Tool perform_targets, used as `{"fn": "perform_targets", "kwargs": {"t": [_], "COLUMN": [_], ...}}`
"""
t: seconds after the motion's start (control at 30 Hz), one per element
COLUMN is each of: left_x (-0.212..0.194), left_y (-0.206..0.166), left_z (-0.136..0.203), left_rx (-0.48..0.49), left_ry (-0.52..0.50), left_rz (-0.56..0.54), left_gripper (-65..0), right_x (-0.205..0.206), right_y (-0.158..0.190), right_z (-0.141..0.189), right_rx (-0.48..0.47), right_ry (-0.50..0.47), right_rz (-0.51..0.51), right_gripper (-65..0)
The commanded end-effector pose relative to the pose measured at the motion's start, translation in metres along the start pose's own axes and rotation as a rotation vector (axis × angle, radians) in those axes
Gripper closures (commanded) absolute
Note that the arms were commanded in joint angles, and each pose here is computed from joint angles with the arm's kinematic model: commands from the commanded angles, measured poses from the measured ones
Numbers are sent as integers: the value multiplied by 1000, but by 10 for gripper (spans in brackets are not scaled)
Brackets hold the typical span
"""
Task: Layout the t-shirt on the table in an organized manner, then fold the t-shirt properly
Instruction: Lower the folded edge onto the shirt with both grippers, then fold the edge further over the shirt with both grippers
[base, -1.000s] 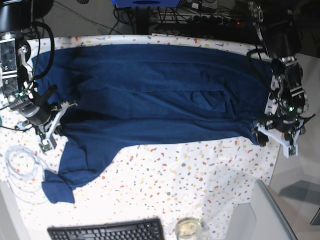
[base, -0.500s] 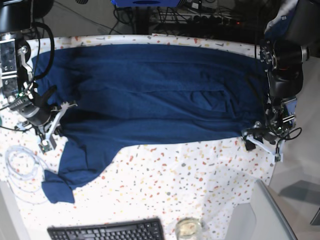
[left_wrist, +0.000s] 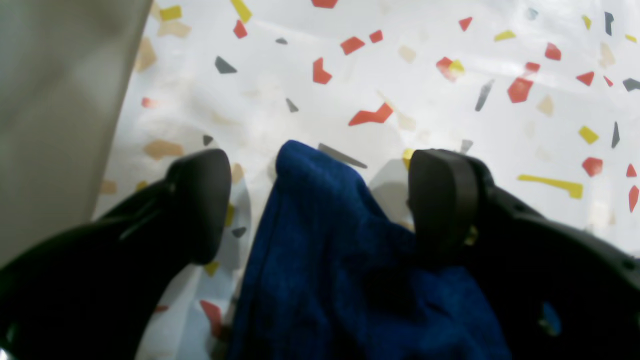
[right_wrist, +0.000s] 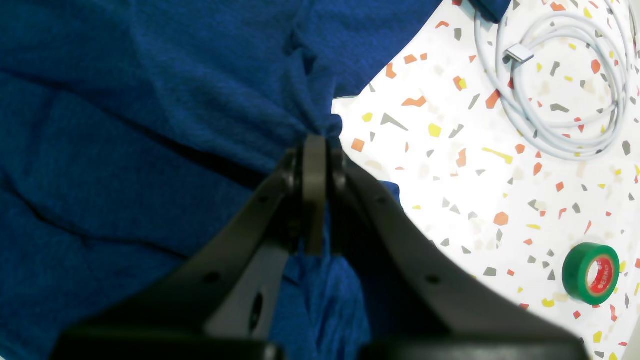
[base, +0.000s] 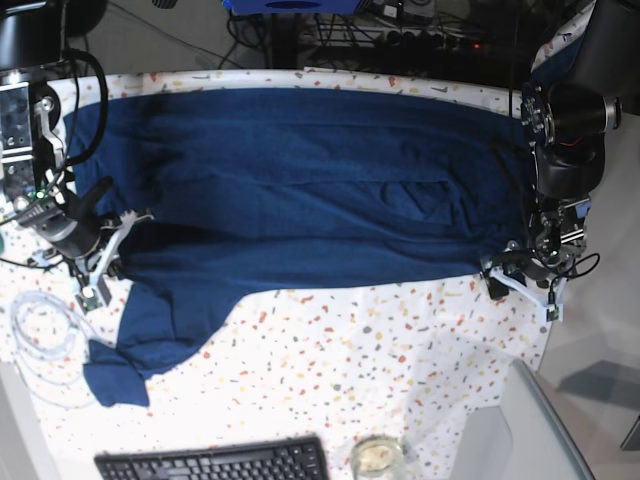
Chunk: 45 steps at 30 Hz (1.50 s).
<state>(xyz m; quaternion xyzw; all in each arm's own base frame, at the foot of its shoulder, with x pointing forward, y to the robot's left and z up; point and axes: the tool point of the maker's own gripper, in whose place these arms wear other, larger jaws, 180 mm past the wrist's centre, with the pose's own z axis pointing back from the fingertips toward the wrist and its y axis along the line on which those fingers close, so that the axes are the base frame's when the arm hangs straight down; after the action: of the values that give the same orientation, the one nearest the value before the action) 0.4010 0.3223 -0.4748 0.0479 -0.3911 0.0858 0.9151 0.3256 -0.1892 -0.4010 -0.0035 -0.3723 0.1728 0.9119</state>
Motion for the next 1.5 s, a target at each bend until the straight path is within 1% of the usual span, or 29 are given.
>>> {"fn": "perform_targets", "kwargs": {"t": [0.0, 0.07, 0.13, 0.2, 0.27, 0.33, 0.43, 0.53, 0.83, 1.0, 1.1, 1.13, 1.23, 1.37, 1.47], "left_x": [27, 27, 27, 31, 33, 29, 30, 34, 67, 83, 87, 90, 103, 121, 115], "left_y": [5, 5, 2, 0, -1, -2, -4, -5, -4, -3, -7, -13, -20, -22, -22], "left_z": [0, 0, 0, 0, 0, -2, -6, -7, -1, 5, 7, 8, 14, 25, 26], "left_rx": [12, 12, 6, 4, 3, 1, -1, -2, 2, 4, -1, -12, -30, -51, -50], "left_ry": [-62, -64, -66, -95, -106, -95, -71, -74, -155, -211, -206, -204, -233, -269, -247], "left_rz": [2, 2, 5, 14, 14, 16, 47, 49, 29, 11, -1, -1, 22, 56, 49], "left_gripper": [-507, -434, -331, -235, -153, -87, 0, 0, 0, 0, 0, 0, 0, 0, 0], "right_x": [17, 18, 18, 18, 18, 18, 18, 18, 19, 39, 54, 57, 67, 69, 68], "right_y": [-10, -10, -9, -9, -9, -9, -10, -9, -13, -21, -27, -29, -36, -39, -38], "right_z": [4, 4, 4, 4, 4, 4, 4, 4, 5, 3, 4, 3, 0, -2, -3], "right_rx": [-21, -21, -19, -19, -19, -19, -20, -19, -26, -42, -54, -57, -67, -69, -67], "right_ry": [-52, -53, -53, -53, -54, -54, -58, -58, -60, -95, -125, -126, -136, -134, -131], "right_rz": [13, 13, 15, 15, 15, 15, 14, 15, 11, 16, 20, 19, 15, 13, 14], "right_gripper": [-2, -2, -2, -2, -2, -2, -2, -2, -2, -2, -2, -2, -2, -2, -2]}}
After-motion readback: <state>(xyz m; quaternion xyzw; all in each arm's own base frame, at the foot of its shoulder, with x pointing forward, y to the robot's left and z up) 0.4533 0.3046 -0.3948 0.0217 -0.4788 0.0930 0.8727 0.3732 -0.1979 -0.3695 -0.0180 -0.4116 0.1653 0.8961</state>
